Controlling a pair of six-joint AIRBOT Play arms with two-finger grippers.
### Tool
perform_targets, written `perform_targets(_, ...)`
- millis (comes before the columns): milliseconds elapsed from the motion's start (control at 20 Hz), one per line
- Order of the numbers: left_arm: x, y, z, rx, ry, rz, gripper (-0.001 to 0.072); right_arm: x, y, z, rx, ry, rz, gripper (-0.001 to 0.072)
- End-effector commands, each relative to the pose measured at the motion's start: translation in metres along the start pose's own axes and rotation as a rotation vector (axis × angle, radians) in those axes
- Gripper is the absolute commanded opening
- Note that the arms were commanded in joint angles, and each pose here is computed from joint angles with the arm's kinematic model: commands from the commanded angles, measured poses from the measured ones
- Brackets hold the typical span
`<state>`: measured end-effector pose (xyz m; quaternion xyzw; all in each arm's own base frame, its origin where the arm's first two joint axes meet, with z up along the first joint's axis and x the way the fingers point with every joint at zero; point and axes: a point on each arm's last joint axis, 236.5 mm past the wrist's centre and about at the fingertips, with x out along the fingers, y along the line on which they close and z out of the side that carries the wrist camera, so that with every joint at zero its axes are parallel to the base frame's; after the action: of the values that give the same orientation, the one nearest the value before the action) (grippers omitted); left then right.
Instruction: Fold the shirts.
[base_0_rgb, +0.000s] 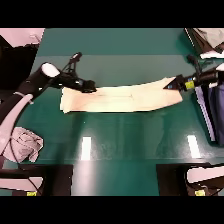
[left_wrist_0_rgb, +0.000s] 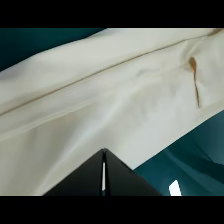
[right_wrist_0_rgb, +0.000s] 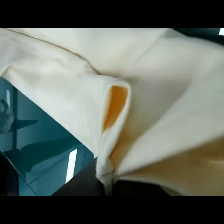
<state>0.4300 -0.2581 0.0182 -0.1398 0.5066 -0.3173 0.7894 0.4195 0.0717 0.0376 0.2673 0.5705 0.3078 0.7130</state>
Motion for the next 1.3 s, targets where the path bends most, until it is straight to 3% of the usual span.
perform_targets(0,0.048,-0.032,0.012,0.063,0.025,-0.039,0.0026,-0.017,0.078,0.014,-0.102,-0.008,0.003,0.001)
perform_targets(400,0.122,-0.051,0.002,0.067,0.112,-0.078,0.0026,0.015,0.222,0.022,-0.346,0.012,0.06,0.001)
perform_targets(800,0.117,-0.041,-0.017,0.079,0.2,-0.07,0.0026,0.076,0.271,0.003,-0.452,0.107,0.119,0.001)
perform_targets(1050,0.068,-0.009,0.004,0.087,0.189,-0.01,0.0025,0.11,0.275,-0.004,-0.437,0.123,0.135,0.001)
perform_targets(1250,-0.025,0.035,0.04,0.149,0.106,0.151,0.0026,0.135,0.281,-0.009,-0.463,0.144,0.148,0.001)
